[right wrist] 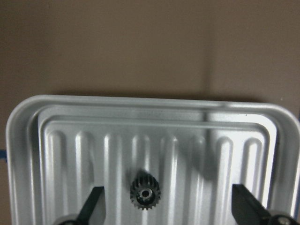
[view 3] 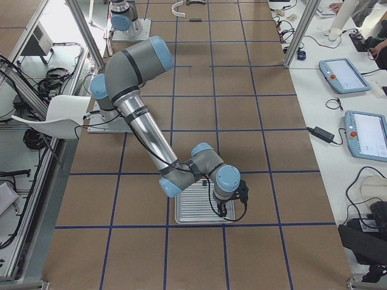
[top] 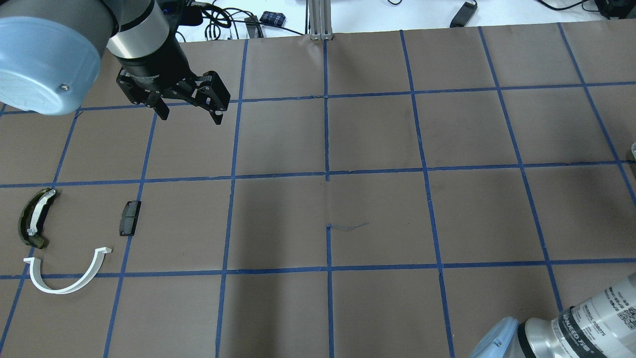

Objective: Place bearing gear from tray to pile

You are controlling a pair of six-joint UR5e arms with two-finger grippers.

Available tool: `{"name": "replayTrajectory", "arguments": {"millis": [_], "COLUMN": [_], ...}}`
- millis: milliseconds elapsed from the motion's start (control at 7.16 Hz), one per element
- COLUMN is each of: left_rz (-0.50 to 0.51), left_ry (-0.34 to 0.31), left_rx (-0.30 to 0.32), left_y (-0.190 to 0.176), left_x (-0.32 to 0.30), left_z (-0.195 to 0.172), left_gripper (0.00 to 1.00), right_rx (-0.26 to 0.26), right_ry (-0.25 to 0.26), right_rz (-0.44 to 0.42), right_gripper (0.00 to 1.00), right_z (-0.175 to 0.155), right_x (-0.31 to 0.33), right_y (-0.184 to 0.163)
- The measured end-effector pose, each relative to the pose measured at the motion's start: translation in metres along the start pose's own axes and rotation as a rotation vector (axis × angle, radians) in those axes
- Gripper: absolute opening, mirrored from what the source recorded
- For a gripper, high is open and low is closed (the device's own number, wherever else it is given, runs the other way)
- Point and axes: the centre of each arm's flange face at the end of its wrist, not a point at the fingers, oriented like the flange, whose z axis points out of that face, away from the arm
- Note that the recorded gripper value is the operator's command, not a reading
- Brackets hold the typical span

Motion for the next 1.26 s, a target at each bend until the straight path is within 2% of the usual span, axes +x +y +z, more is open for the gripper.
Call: {"name": "replayTrajectory", "arguments": {"millis": [140, 419, 559, 699, 838, 1118, 1258], "left_rz": [0.001, 0.001, 0.001, 0.001, 0.001, 0.001, 0.001], "left_ry": [0.000, 0.001, 0.001, 0.001, 0.001, 0.001, 0.001], "left_rx": [0.000, 0.000, 0.000, 0.000, 0.001, 0.001, 0.000], "left_y": [0.0001, 0.0003, 0.0002, 0.0002, 0.0003, 0.0003, 0.0001], "left_x": [0.0003, 0.0007, 0.0008, 0.0008, 0.0008, 0.0007, 0.0004], "left_z": [-0.0001, -0.0002, -0.0001, -0.0001, -0.0003, -0.0005, -0.0002], "left_gripper": [1.00, 1.00, 1.00, 1.00, 1.00, 1.00, 1.00], "right_rx": [0.002, 0.001, 0.001, 0.003, 0.000, -0.009, -0.011], "right_ry": [0.001, -0.002, -0.005, -0.008, -0.015, -0.033, -0.036], "right_rz": [-0.004, -0.006, -0.007, -0.007, -0.006, -0.005, -0.006], "right_gripper": [0.79, 0.71, 0.71, 0.60, 0.39, 0.25, 0.15], "right_z": [-0.0012, 0.0008, 0.0026, 0.0027, 0.0035, 0.0069, 0.0080], "right_x": [-0.0019, -0.0028, -0.0031, -0.0034, -0.0041, -0.0056, -0.0061], "right_y": [-0.0021, -0.0030, -0.0033, -0.0035, -0.0033, -0.0025, -0.0025]}}
